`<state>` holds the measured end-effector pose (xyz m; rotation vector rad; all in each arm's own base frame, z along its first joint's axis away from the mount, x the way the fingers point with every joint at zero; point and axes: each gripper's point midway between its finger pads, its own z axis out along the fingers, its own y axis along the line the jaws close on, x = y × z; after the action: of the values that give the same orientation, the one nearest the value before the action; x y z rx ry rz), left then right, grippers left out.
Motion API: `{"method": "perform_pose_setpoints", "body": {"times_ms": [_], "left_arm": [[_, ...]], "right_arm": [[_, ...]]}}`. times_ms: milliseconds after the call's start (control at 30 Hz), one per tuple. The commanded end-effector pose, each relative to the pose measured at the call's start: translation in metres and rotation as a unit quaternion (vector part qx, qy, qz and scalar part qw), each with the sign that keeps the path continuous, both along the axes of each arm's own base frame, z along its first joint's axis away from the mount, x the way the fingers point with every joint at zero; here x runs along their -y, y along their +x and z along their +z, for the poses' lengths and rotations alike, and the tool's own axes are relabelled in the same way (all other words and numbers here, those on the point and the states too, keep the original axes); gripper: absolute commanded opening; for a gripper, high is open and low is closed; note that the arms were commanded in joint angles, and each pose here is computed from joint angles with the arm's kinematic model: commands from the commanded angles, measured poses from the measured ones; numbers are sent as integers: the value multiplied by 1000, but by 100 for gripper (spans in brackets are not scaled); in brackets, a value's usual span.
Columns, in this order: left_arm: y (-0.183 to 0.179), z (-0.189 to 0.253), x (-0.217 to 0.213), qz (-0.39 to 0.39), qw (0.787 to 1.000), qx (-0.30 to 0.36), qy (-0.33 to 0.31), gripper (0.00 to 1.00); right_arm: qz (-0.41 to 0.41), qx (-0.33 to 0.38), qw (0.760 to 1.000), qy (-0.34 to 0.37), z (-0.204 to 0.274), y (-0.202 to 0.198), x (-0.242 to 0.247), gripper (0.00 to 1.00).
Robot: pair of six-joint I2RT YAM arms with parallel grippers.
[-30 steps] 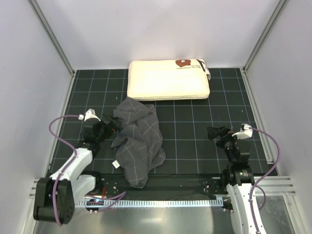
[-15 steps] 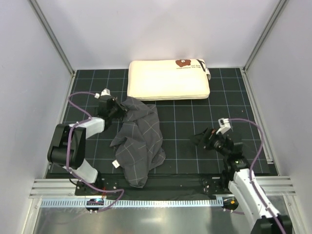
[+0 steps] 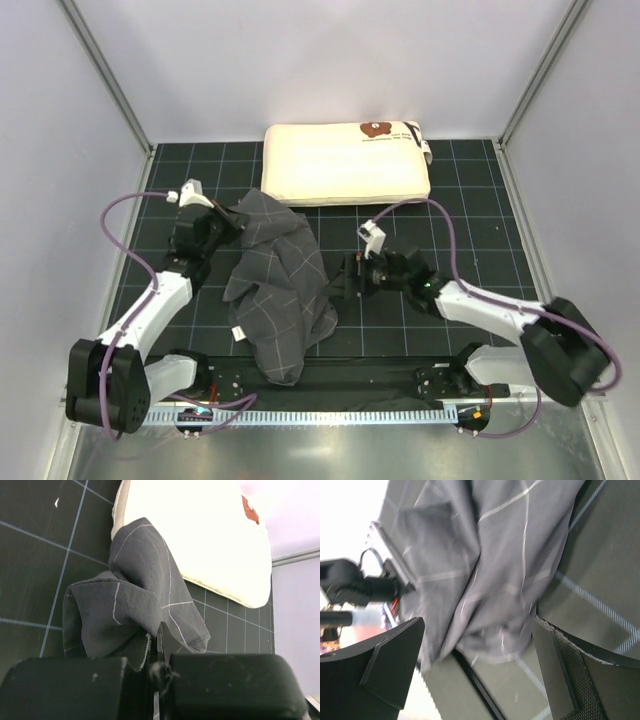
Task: Put the pillow into the pillowcase
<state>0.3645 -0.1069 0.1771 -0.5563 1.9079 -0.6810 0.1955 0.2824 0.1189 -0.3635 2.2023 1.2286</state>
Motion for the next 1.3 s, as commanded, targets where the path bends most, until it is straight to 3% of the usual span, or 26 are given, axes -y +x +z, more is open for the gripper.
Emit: {"method": "perform_pose_setpoints", "body": {"times_ms": [0, 233, 333, 467, 600, 767, 867, 1000, 1167, 1200, 1233, 1267], "left_arm": [[-9, 5, -3, 2, 1000, -7, 11, 0], [-20, 44, -2, -6, 1000, 11, 3, 0], [-26, 67, -2, -11, 1000, 22, 3, 0], [-40, 100, -2, -23, 999, 45, 5, 1], [-71, 159, -13, -24, 995, 92, 33, 1], [-117, 205, -45, 33, 990, 126, 60, 4], [-148, 243, -63, 67, 980, 176, 59, 14], [-192, 274, -92, 125, 964, 227, 65, 20], [-209, 270, -106, 154, 955, 246, 65, 20], [-207, 266, -108, 160, 954, 245, 66, 22], [-203, 261, -108, 161, 955, 240, 67, 41], [-194, 246, -106, 159, 960, 221, 72, 51]], "right_arm": [[-38, 24, 999, -6, 4, 39, -24, 97], [-23, -4, 1000, 8, -10, 69, -65, 89], [-2, -18, 1000, 7, -18, 69, -76, 65], [19, 7, 999, 38, 10, 66, -81, 5], [2, 76, 997, 28, 61, 58, -56, 4], [-49, 161, 985, 28, 152, 33, -3, 4], [-85, 203, 975, 35, 202, 15, 31, 4], [-109, 249, 961, 48, 263, -14, 70, 4], [-113, 257, 959, 52, 282, -32, 87, 4], [-111, 252, 960, 46, 279, -31, 86, 4], [-112, 238, 964, 28, 268, -27, 84, 4], [-115, 231, 966, 17, 261, -23, 84, 4]]}}
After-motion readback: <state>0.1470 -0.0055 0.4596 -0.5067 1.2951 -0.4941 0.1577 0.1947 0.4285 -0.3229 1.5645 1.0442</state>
